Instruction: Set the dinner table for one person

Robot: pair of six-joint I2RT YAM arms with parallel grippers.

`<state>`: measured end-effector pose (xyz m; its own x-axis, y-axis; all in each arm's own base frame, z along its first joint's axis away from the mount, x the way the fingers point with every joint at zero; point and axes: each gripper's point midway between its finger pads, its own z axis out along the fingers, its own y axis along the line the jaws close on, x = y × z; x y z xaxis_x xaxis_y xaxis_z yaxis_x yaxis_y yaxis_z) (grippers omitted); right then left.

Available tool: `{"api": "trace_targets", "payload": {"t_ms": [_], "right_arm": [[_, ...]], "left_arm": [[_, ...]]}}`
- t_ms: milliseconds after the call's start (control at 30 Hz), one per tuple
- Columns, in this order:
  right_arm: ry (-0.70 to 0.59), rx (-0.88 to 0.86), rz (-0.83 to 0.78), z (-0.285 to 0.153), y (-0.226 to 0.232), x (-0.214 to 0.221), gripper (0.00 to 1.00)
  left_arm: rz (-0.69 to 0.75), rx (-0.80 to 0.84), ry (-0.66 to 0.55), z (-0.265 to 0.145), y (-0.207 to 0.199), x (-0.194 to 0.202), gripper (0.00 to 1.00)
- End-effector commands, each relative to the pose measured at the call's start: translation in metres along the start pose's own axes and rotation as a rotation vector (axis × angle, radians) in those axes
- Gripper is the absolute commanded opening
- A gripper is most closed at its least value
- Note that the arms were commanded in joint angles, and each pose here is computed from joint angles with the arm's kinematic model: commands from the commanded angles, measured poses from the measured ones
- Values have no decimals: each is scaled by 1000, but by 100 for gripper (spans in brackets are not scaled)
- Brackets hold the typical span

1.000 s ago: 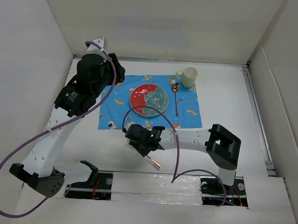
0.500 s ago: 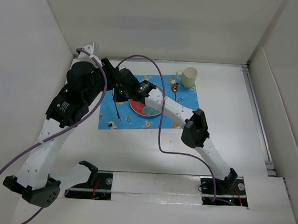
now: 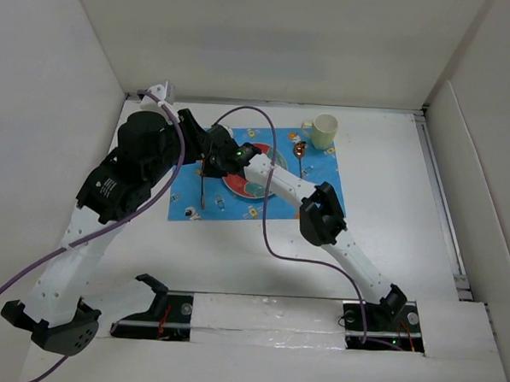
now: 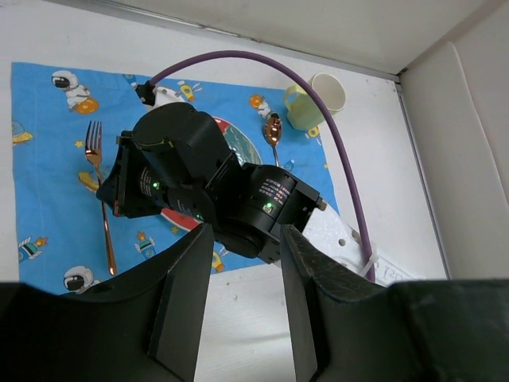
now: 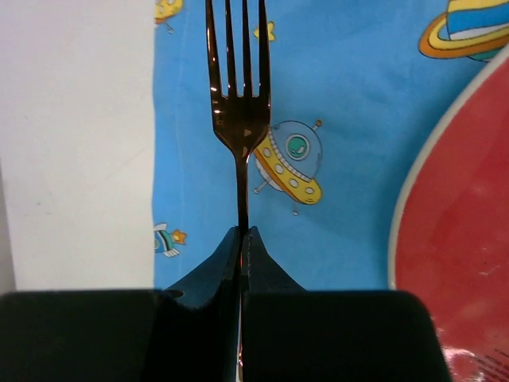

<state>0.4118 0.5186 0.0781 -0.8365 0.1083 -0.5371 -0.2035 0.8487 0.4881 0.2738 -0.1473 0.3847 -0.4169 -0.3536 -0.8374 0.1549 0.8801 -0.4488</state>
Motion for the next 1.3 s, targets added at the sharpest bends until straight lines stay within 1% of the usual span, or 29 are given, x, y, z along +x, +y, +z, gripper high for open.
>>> {"api": "trace_targets", "payload": {"t_ms": [0, 267, 533, 633, 1033, 1067, 1100, 1167, 1233, 1267], "right_arm": [[-90, -82, 41, 0, 23, -27, 0], [-73, -41, 52, 20, 4, -17, 0], [-104, -50, 70, 23, -7, -39, 0], [-95, -49, 67, 24, -8, -37, 0], [-107, -83, 104, 33, -18, -53, 0], [-96, -70, 105, 39, -23, -47, 0], [-70, -94, 105, 39, -19, -42, 0], [-58, -102, 110, 41, -19, -38, 0], [-52, -112, 116, 42, -18, -37, 4], [-54, -121, 117, 42, -16, -38, 9]], "left_arm": [[-21, 21, -98, -24, -6, -28, 36], [-26, 19, -109, -31, -2, -27, 37], [-28, 23, -106, -31, -3, -27, 37], [-30, 26, -105, -29, -4, -27, 37], [-30, 31, -84, -23, -6, -22, 37], [-31, 31, -80, -22, -6, -21, 37], [-32, 29, -78, -21, -5, -20, 37], [-31, 27, -74, -19, -5, -19, 37], [-30, 22, -70, -17, -4, -18, 37], [-31, 25, -73, -18, -5, -19, 37]]}}
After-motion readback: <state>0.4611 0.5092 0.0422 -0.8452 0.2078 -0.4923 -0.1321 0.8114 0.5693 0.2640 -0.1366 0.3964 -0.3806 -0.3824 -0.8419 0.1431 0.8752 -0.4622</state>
